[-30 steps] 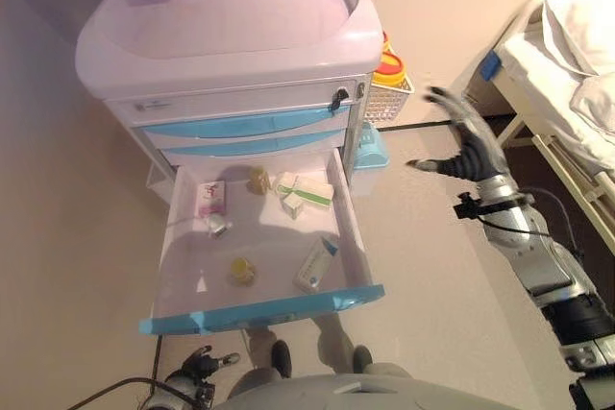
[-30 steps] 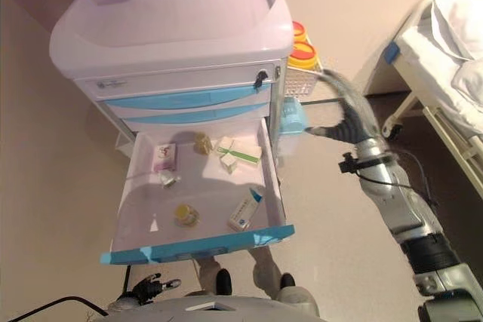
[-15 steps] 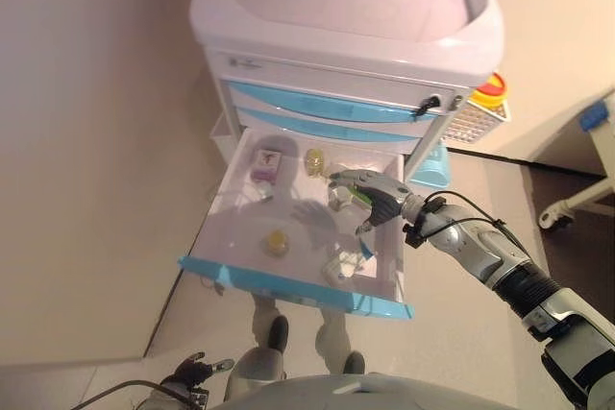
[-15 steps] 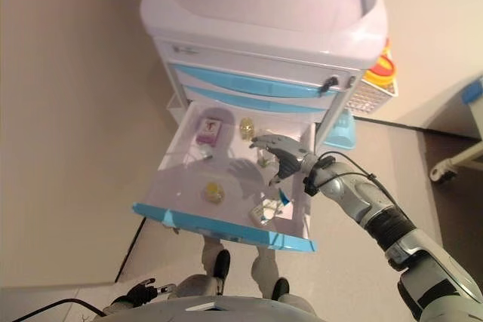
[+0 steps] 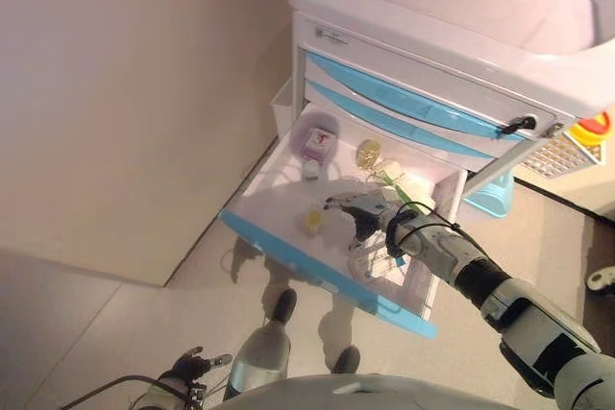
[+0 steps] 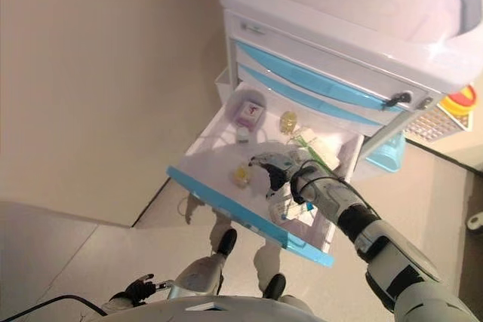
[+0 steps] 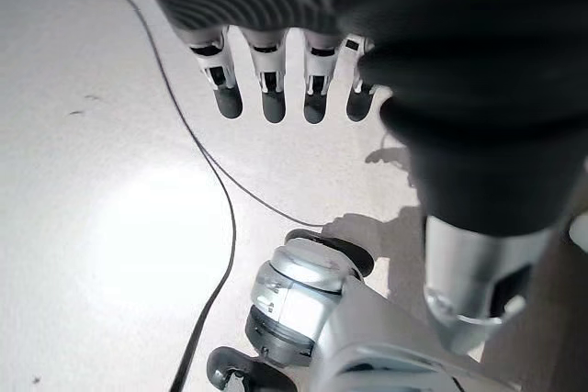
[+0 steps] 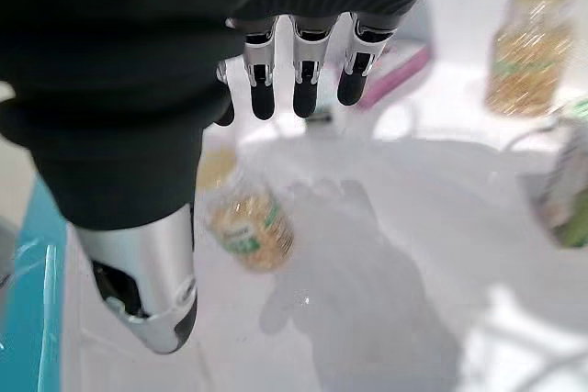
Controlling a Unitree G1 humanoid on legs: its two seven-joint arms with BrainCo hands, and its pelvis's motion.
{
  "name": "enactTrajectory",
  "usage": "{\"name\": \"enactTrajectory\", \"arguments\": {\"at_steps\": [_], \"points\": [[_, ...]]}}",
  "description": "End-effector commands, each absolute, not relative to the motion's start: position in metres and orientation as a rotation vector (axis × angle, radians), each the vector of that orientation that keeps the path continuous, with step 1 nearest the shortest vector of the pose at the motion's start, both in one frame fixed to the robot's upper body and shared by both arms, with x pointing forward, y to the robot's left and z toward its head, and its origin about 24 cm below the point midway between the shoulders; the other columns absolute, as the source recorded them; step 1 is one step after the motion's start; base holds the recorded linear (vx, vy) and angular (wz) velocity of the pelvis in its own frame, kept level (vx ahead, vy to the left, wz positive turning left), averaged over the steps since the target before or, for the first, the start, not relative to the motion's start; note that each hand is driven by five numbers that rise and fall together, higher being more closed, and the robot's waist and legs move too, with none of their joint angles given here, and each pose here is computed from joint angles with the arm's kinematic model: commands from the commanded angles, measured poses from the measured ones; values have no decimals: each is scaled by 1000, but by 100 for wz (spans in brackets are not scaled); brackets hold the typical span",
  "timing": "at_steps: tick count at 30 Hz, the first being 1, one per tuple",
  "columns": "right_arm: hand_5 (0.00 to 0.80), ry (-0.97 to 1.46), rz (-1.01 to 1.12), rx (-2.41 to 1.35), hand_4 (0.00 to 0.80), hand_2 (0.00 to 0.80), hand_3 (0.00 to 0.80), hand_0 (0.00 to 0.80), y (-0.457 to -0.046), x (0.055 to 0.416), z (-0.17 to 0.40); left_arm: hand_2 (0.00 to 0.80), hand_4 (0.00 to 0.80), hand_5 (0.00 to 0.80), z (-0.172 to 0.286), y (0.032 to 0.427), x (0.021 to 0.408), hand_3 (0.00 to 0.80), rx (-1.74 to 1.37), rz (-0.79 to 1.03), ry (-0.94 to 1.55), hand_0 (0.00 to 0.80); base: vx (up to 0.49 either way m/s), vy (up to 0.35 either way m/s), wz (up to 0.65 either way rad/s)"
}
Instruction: Open the drawer and pick up the medicine
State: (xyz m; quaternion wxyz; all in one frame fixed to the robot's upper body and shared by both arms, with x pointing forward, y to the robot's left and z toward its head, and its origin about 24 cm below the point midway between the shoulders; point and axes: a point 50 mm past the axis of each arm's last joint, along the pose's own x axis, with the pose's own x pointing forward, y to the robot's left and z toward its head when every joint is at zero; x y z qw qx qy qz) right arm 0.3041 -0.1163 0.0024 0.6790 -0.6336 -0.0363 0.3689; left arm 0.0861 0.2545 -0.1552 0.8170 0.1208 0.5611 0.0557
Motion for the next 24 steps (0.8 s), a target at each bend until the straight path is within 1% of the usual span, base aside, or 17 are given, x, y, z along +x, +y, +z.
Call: {"name": "enactTrajectory", "arguments": {"at_steps": [1, 6, 14, 24], "points": [[0, -229, 785, -1485, 0, 0, 0, 0, -94, 319, 24, 0, 0, 0, -152, 249, 103, 0, 309, 42, 1139, 0, -13, -10, 25], [0, -187, 729, -1509, 0, 0, 0, 0, -94, 323, 16, 0, 0, 0, -151, 245, 109, 0, 323, 7, 1115, 0, 16, -5, 24], [0, -128, 551, -1519, 0, 0, 0, 0, -103, 333, 14, 0, 0, 0, -153, 241, 105, 0, 324, -15, 1116, 0, 23, 36, 20], [0, -141, 515, -1519, 0, 0, 0, 0, -105, 331, 10, 0, 0, 0, -153, 247, 98, 0, 328, 3, 1133, 0, 40, 33, 5]]}}
